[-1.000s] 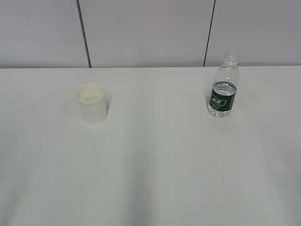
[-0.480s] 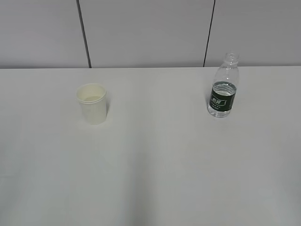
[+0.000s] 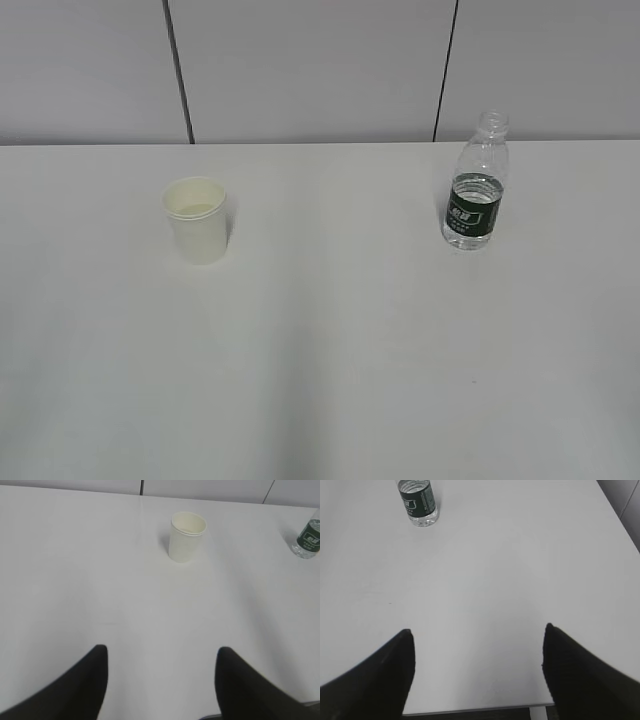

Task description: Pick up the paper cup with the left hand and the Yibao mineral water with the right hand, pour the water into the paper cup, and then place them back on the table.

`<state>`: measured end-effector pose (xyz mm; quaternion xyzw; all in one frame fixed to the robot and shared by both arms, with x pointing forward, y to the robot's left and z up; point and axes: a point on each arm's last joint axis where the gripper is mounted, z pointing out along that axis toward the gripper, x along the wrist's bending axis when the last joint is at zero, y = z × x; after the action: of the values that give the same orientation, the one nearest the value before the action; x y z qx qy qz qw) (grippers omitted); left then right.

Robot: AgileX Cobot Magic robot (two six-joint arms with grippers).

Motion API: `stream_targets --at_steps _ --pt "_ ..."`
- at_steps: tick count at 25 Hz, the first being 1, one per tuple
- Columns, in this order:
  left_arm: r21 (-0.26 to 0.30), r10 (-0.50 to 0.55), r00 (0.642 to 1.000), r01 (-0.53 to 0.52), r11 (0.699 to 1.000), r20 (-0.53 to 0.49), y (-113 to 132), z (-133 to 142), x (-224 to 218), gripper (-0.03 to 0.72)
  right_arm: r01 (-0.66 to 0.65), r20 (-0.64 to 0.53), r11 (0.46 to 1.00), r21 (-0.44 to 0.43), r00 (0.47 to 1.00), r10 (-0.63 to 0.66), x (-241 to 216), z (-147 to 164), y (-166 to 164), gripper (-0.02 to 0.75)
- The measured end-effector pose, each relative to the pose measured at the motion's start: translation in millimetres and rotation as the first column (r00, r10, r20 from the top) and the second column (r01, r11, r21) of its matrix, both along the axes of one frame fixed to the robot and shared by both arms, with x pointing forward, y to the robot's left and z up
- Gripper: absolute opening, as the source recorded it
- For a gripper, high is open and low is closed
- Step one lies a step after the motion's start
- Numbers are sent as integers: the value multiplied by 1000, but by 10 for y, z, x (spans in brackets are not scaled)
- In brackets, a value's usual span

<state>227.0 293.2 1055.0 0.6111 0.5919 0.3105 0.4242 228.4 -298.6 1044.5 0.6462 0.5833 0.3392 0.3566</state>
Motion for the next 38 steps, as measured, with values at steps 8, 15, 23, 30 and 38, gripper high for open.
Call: stream_targets --at_steps 8,15,23,30,38 --pt "0 0 1000 0 1000 0 0 0 0 394 0 0 1000 0 1000 0 0 0 0 586" --pt "0 0 1000 0 1000 0 0 0 0 357 0 0 1000 0 1000 0 0 0 0 586" --pt "0 42 999 -42 999 0 -5 0 3 326 1 0 1000 1 1000 -1 0 0 0 586" --pt "0 68 998 -68 998 0 -8 0 5 305 1 0 1000 1 1000 -1 0 0 0 586" --pt "0 68 998 -68 998 0 -8 0 5 286 1 0 1000 1 1000 -1 0 0 0 586"
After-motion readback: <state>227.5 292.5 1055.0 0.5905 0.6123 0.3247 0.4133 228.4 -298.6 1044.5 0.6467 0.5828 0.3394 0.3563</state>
